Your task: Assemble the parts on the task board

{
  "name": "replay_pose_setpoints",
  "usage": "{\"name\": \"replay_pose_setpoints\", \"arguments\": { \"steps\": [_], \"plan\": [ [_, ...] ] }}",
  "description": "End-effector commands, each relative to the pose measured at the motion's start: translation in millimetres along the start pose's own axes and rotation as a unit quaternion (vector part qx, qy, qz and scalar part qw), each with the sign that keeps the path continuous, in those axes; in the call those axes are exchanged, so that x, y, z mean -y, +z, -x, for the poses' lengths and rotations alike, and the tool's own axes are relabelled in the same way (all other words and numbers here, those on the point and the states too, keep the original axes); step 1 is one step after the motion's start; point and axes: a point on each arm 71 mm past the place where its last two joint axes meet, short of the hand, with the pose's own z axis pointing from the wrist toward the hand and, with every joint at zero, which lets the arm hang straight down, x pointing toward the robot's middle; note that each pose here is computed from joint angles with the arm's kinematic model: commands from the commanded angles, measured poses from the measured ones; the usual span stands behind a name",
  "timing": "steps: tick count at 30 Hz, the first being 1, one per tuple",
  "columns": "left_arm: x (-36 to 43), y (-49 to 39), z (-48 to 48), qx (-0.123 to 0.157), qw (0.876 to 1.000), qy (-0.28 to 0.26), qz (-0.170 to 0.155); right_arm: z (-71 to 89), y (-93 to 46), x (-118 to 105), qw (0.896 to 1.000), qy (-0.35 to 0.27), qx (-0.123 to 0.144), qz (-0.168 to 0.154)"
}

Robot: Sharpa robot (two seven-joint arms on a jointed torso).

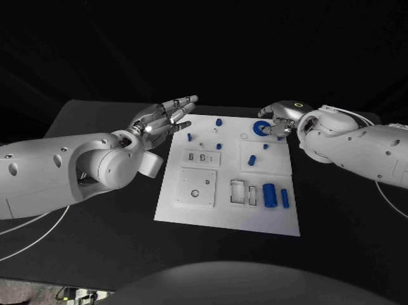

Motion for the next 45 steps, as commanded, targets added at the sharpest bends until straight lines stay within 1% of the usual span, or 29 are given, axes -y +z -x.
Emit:
{"name": "replay_pose_setpoints", "arguments": {
  "steps": [1, 10, 19, 45],
  "plan": [
    [0.3, 0.8, -3.2, -0.012, 1.0, -0.003, -0.002, 0.4, 0.2, -0.7, 1.0, 0.004, 0.002, 0.005],
    [-0.2, 1.8, -4.7, -0.014, 1.0, -0.004, -0.001, -2.1, 0.7, 1.5, 1.0, -0.004, -0.016, -0.005],
    [-0.6, 2.3, -5.4, -0.016, 1.0, -0.004, 0.0, -3.0, 1.9, 3.2, 1.0, -0.008, -0.024, -0.013],
    [-0.9, 2.7, -6.3, -0.018, 1.0, -0.005, 0.001, -6.1, 4.7, 4.2, 0.999, -0.018, -0.047, -0.018]
  ]
}}
